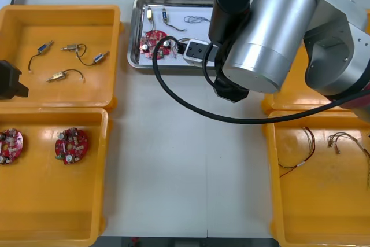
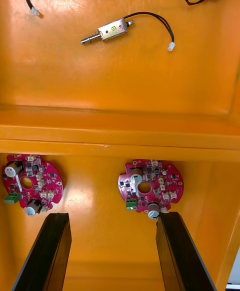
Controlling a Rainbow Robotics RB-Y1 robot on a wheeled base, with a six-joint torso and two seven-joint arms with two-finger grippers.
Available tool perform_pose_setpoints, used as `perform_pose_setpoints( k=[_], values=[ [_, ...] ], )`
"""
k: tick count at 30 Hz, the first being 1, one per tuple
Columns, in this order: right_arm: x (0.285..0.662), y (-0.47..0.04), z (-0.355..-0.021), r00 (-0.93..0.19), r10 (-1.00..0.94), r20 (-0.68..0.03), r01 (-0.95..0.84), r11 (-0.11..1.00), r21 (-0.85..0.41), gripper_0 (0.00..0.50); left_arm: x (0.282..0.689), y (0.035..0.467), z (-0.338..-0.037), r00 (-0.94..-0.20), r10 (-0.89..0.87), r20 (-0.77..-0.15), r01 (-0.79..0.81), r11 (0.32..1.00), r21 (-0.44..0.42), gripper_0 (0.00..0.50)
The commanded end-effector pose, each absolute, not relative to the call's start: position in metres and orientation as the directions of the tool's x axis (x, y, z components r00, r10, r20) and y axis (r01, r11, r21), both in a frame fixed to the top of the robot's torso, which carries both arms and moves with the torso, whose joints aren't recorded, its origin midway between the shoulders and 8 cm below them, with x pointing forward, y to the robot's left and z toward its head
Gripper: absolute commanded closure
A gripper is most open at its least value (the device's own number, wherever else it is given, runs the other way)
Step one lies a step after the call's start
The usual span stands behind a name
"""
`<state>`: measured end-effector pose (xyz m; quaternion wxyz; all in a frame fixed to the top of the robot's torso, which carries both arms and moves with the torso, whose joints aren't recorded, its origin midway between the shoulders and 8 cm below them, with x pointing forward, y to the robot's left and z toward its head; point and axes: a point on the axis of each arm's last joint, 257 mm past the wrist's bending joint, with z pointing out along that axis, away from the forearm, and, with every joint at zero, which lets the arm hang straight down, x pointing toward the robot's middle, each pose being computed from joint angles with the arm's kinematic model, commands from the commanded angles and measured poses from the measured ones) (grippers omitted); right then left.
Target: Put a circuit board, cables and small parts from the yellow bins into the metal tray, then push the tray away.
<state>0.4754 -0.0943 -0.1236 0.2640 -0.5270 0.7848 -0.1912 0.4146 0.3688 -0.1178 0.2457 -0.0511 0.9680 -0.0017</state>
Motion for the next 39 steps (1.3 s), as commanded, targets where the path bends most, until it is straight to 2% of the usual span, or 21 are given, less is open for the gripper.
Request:
perform_pose_setpoints(
  k=[1, 8, 11, 28, 39],
  values=[
    [0.465, -0.126, -0.110, -0.383, -0.882, -0.274, -0.673, 0.470, -0.571, 0.000, 0.410, 0.384, -0.110, -0.877, -0.022, -0.480, -0.045, 0.998, 0.037, 0.000],
    [0.440, -0.163, -0.112, -0.518, -0.768, -0.376, -0.604, 0.640, -0.475, 0.000, 0.410, 0.384, -0.110, -0.877, -0.022, -0.480, -0.045, 0.998, 0.037, 0.000],
    [0.432, -0.179, -0.110, -0.546, -0.736, -0.400, -0.583, 0.677, -0.449, 0.000, 0.410, 0.384, -0.110, -0.877, -0.022, -0.480, -0.045, 0.998, 0.037, 0.000],
    [0.397, -0.290, -0.109, -0.747, -0.501, -0.437, -0.418, 0.865, -0.278, 0.000, 0.410, 0.384, -0.110, -0.877, -0.022, -0.480, -0.045, 0.998, 0.037, 0.000],
    [0.369, -0.360, -0.118, -0.844, -0.281, -0.457, -0.218, 0.958, -0.186, 0.000, 0.410, 0.384, -0.110, -0.877, -0.022, -0.480, -0.045, 0.998, 0.037, 0.000]
  ],
)
